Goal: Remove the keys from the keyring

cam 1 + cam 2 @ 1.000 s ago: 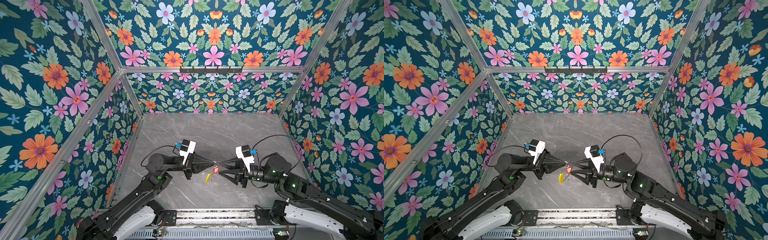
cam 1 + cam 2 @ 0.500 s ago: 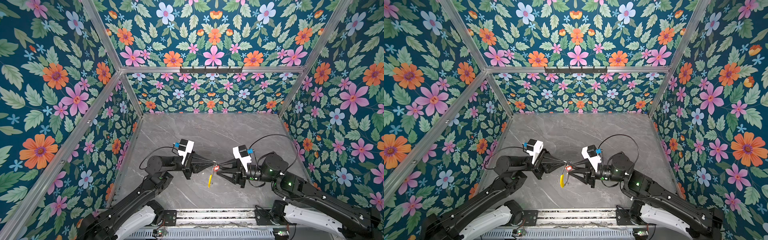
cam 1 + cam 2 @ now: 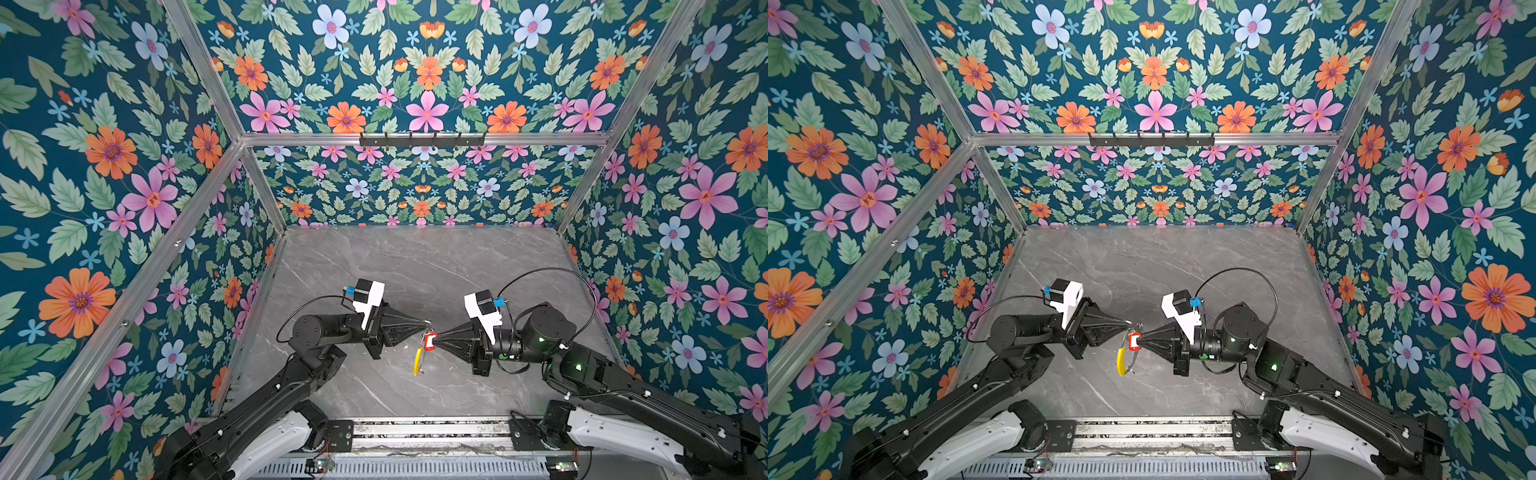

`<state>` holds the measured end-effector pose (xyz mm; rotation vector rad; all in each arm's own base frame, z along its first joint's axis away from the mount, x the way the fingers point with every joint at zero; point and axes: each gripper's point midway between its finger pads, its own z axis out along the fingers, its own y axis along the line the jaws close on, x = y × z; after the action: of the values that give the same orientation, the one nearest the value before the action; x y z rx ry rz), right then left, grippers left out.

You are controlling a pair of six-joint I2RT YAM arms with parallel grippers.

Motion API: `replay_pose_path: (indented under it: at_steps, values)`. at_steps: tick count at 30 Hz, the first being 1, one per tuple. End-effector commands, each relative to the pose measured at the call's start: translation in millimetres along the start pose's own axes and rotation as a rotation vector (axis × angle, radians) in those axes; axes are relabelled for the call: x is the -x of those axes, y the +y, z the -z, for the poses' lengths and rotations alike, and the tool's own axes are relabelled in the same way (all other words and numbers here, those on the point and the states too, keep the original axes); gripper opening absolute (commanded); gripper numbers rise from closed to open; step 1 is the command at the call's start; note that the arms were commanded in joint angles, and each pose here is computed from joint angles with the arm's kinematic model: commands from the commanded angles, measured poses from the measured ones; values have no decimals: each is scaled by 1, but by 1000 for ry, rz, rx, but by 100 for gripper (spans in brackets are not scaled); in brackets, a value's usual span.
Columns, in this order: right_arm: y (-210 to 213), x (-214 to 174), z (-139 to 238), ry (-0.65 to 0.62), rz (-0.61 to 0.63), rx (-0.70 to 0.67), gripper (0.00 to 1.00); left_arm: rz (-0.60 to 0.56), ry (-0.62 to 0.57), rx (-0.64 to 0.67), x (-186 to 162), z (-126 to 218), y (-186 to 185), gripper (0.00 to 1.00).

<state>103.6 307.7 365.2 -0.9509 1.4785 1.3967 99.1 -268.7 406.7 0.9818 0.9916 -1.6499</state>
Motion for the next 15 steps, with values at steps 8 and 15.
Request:
replay_pose_path:
  at_steps: [8, 15]
  values:
    - [5, 1, -7, 17, 7, 30, 0, -53, -63, -3, 13, 2, -5, 0]
    - [-8, -15, -12, 84, -31, -37, 0, -66, -64, -18, 16, 3, -11, 0]
